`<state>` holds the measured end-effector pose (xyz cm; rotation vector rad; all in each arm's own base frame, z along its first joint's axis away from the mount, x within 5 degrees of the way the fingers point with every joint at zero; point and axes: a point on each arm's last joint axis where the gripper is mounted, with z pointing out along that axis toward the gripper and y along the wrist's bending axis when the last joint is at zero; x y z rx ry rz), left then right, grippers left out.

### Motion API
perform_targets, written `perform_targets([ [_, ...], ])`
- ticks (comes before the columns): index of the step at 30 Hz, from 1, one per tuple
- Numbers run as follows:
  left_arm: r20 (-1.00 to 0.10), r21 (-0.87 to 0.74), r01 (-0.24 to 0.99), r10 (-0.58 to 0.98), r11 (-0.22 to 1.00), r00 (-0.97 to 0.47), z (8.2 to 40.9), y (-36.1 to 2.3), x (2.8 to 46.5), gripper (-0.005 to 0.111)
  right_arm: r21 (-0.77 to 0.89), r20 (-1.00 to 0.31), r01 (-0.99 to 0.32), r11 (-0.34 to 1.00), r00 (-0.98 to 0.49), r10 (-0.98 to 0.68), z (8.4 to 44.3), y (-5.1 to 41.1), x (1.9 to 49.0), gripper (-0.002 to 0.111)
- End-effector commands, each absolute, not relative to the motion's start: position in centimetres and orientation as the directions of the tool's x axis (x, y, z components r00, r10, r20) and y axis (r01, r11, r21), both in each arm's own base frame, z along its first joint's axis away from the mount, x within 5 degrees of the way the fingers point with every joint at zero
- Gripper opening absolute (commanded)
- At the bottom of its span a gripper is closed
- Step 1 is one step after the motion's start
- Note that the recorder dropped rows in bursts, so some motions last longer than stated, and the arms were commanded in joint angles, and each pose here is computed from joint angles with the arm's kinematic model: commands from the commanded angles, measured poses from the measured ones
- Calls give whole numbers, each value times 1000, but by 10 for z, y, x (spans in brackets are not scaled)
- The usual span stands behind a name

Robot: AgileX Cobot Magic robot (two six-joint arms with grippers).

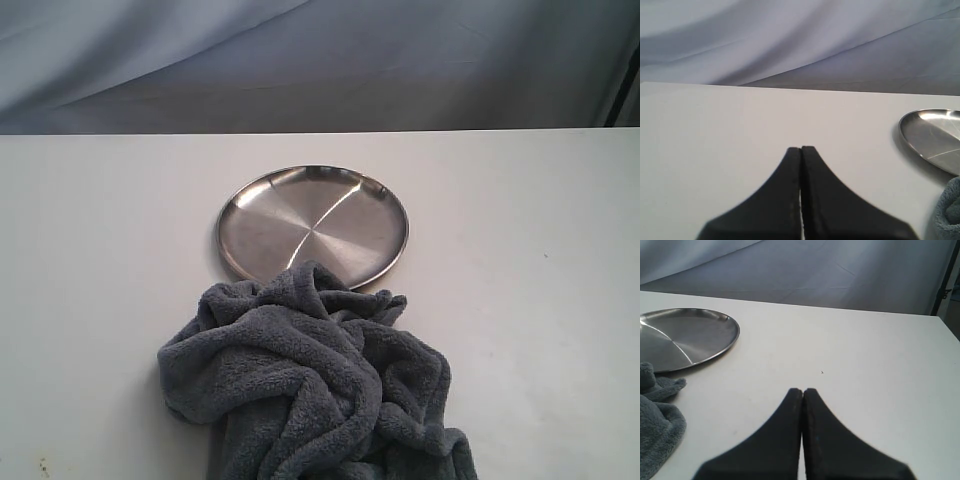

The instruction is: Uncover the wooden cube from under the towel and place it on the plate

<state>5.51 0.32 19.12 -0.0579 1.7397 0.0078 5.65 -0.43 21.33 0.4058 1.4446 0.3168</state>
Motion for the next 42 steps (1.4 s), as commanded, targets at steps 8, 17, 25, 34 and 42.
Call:
perform_targets([
  [8, -988, -50, -43, -56, 998, -145, 192, 3, 55, 0, 460, -885, 32, 888, 97, 455, 212, -4, 56, 3],
  [17, -812, -582, 28, -583, 813, 25, 209, -1, 56, 0, 460, -885, 32, 888, 97, 455, 212, -4, 56, 3],
  [25, -819, -573, 78, -573, 816, -21, 249, -7, 45, 0, 460, -885, 32, 888, 97, 455, 212, -4, 56, 3],
  [34, -910, -240, 47, -208, 970, -358, 294, -11, 51, 0, 460, -885, 32, 888, 97, 455, 212, -4, 56, 3],
  [42, -748, -68, 230, 103, 971, -656, 309, -21, 82, 0, 460, -885, 32, 888, 97, 455, 212, -4, 56, 3],
])
